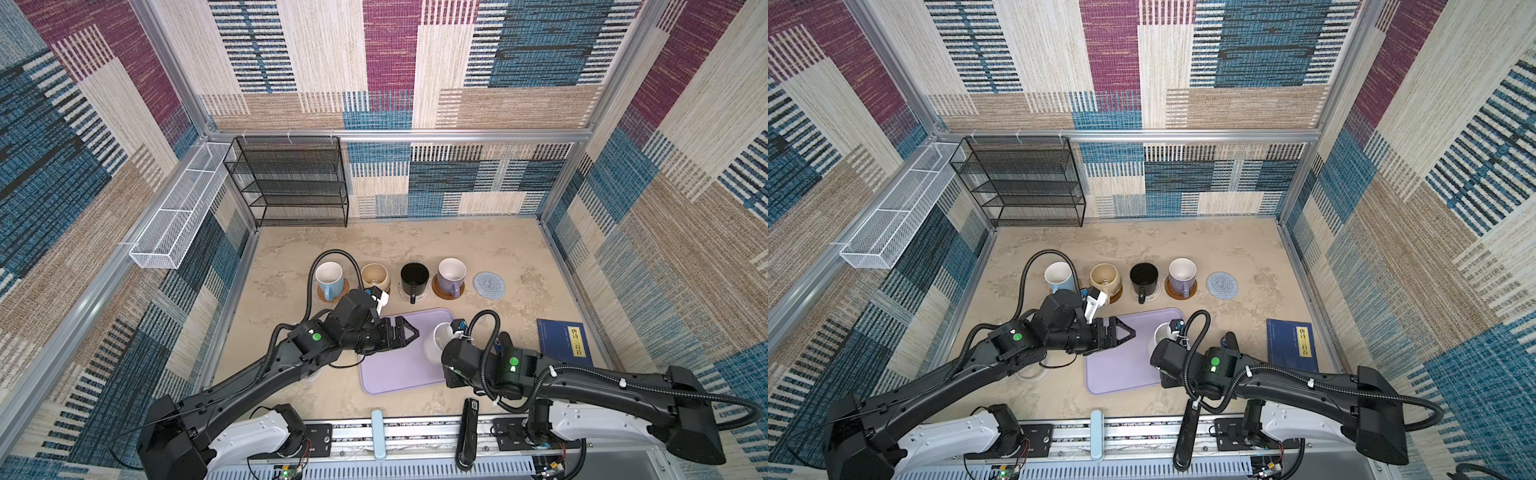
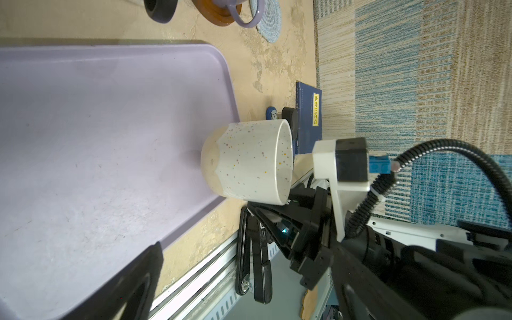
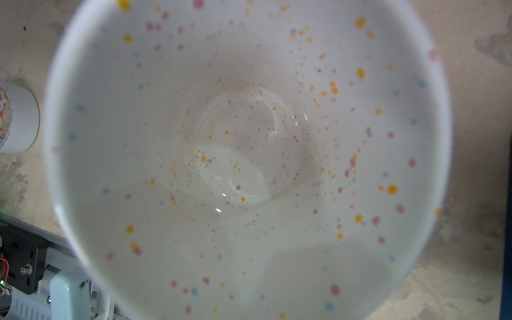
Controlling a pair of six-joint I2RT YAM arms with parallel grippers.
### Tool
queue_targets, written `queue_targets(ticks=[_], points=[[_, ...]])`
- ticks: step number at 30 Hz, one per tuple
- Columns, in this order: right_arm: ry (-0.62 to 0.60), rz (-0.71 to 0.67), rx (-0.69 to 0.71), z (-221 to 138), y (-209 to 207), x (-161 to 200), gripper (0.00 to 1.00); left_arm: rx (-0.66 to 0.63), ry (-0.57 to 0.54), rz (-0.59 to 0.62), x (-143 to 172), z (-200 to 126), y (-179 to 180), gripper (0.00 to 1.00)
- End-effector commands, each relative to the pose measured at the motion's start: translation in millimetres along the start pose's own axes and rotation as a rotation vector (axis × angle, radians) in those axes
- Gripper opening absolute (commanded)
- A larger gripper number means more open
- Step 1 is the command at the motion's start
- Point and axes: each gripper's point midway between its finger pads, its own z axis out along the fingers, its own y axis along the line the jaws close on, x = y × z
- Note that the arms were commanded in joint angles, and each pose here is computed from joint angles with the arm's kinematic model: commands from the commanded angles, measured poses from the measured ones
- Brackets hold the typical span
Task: Place cups on coasters
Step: Pick up the cup from the tray, then place the cup on the coaster.
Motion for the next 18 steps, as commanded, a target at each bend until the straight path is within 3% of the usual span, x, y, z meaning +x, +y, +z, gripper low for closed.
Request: queue_targets(ticks=[1, 18], points=[[-0.082, -0.024, -0.067, -11.6, 13.0, -29.9, 0.01, 0.02, -0.026, 0.042, -10.1, -2.0, -12.4, 0.97], [-0.173, -0.053, 0.074, -52.1, -26.5, -86.6, 0.0, 0.108, -0.083, 0.107, -51.6, -1.8, -71.7, 1.0]])
